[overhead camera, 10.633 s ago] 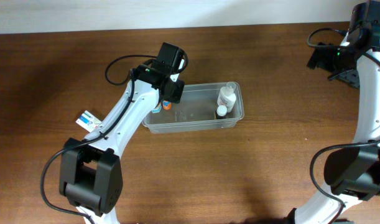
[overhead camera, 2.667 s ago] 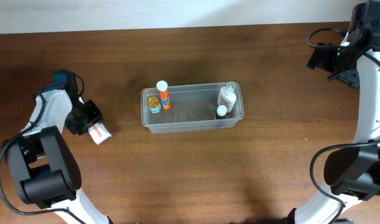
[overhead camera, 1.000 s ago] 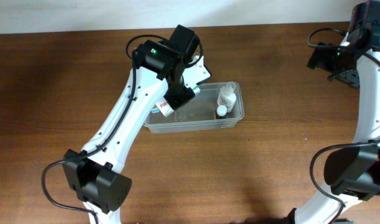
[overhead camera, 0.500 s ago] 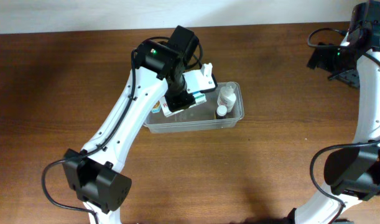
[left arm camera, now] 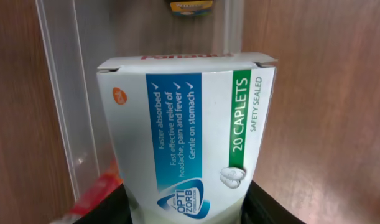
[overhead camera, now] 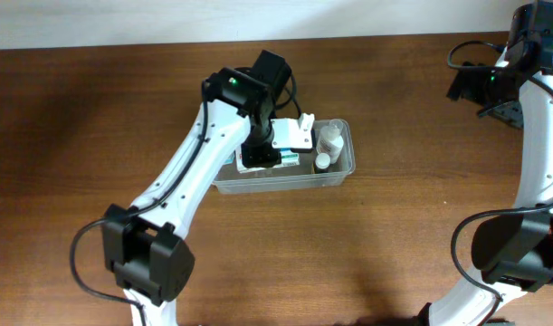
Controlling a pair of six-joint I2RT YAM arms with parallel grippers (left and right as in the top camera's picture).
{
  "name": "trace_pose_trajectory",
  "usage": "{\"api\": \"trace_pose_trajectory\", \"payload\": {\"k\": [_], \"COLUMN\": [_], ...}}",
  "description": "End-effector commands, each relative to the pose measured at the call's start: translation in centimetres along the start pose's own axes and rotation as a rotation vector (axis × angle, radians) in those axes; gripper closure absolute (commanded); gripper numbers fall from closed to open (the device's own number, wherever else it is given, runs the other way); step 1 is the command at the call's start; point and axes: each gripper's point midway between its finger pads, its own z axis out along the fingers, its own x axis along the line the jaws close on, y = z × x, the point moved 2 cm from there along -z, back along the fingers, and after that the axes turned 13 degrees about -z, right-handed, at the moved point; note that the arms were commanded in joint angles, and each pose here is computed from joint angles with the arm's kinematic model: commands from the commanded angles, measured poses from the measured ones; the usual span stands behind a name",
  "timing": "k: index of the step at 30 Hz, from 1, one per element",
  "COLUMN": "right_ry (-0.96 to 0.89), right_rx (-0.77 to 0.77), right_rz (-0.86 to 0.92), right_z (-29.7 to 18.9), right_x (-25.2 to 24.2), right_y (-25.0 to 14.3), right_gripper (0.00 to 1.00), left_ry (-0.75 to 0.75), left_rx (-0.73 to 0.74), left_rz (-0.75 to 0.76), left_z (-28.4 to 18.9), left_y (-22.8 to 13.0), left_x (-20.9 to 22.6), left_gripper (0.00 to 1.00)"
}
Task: Pack container
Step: 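Carry the Panadol box over the container and lower it flat inside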
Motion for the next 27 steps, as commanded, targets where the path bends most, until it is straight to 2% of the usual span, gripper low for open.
{"api": "trace_pose_trajectory", "payload": {"k": [1, 8, 11, 16, 27], "right_ry": [-0.009, -0.009, -0.009, -0.009, -0.009], "right_rx": [-0.047, -0.047, -0.047, -0.047, -0.047], "right_rz": [0.013, 0.013, 0.013, 0.013, 0.013], "right_z": [-1.7, -1.7, -1.7, -1.7, -1.7], "right_x": [-0.4, -0.4, -0.4, -0.4, -0.4], "right_y": [0.5, 0.5, 0.5, 0.5, 0.5], "right_gripper": [0.02, 0.02, 0.02, 0.02, 0.02], "left_ry": [-0.043, -0.043, -0.043, -0.042, -0.012], "left_rx": [0.023, 0.057, 0.069, 0.069, 0.1], "left_rz": [0.033, 0.031, 0.031, 0.03, 0.032], "left_z": [2.8, 4.4, 4.6, 4.6, 4.6], "left_y": [0.0, -0.3, -0.4, -0.4, -0.9], "left_x": [0.3, 0.8, 0.9, 0.9, 1.3], "left_gripper": [0.53, 0.52, 0.45, 0.39, 0.38]}}
